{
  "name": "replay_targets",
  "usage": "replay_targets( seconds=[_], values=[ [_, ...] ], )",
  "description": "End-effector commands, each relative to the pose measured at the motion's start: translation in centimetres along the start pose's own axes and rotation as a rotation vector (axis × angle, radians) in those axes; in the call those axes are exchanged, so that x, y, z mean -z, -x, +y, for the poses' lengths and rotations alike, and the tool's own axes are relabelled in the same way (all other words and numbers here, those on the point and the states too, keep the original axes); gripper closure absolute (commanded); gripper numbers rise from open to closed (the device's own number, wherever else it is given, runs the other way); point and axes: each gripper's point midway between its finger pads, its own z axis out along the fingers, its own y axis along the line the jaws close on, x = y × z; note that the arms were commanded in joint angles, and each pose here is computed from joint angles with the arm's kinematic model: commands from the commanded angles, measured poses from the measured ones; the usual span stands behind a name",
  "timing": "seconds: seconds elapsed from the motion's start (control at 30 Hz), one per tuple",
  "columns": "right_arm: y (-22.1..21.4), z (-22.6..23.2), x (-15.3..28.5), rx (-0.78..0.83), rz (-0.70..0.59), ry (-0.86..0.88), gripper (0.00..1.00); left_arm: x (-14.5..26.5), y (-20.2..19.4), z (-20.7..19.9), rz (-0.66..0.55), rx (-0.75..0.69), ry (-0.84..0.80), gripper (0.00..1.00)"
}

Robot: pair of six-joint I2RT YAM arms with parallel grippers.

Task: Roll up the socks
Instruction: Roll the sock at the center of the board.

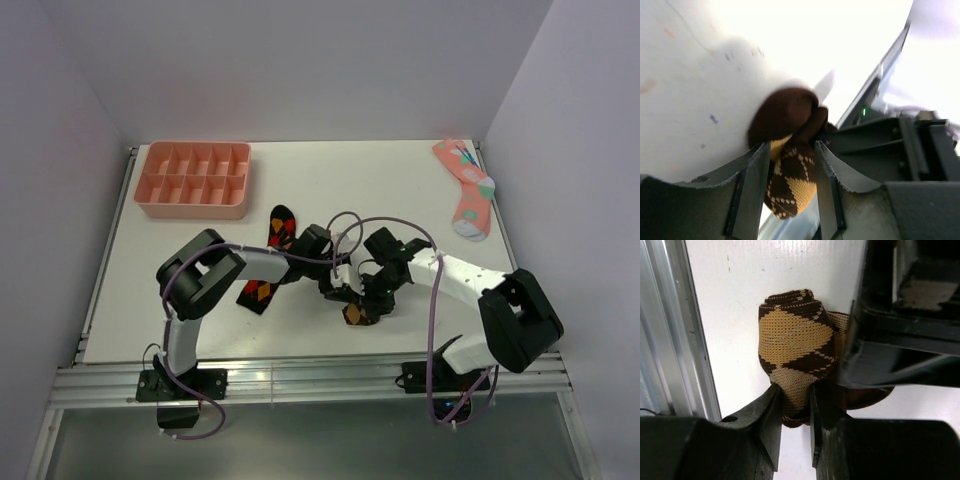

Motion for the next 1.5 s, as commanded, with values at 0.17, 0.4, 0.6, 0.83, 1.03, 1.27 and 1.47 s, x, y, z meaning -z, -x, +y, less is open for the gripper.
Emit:
replay_targets(
  seconds=[0.17,0.4,0.6,0.83,1.03,1.27,1.47],
  values=[
    [-2.5,0.3,-0.8,-0.094,0.089,0.111,0.89,2.6,6.3,-1.6,-0.412,-0.097,-0.005,0.51],
    [-2.8,-0.3,-0.4,-0.155,0.091,0.157,0.89,6.0,6.7,-0.7,-0.61,-0.111,0.012,0.49],
    [-3.3,-0.7,-0.2,-0.226,0.109,0.222,0.89,7.8,5.7,-0.4,-0.72,-0.166,0.029,0.49],
    [-3.4,-2.6,0.9,-0.366,0.086,0.294,0.89,8.9,4.5,-1.4,-0.802,-0.307,0.0,0.48],
    [-4.0,-3.5,1.0,-0.46,0.119,0.324,0.89,7.1,2.2,-3.3,-0.746,-0.54,-0.027,0.47],
    [-4.4,-3.7,0.7,-0.509,0.149,0.322,0.89,4.9,2.4,-2.6,-0.66,-0.703,0.048,0.46],
    [-4.7,-4.0,0.7,-0.542,0.173,0.312,0.89,3.3,2.1,-2.6,-0.578,-0.786,0.047,0.45]
  ],
)
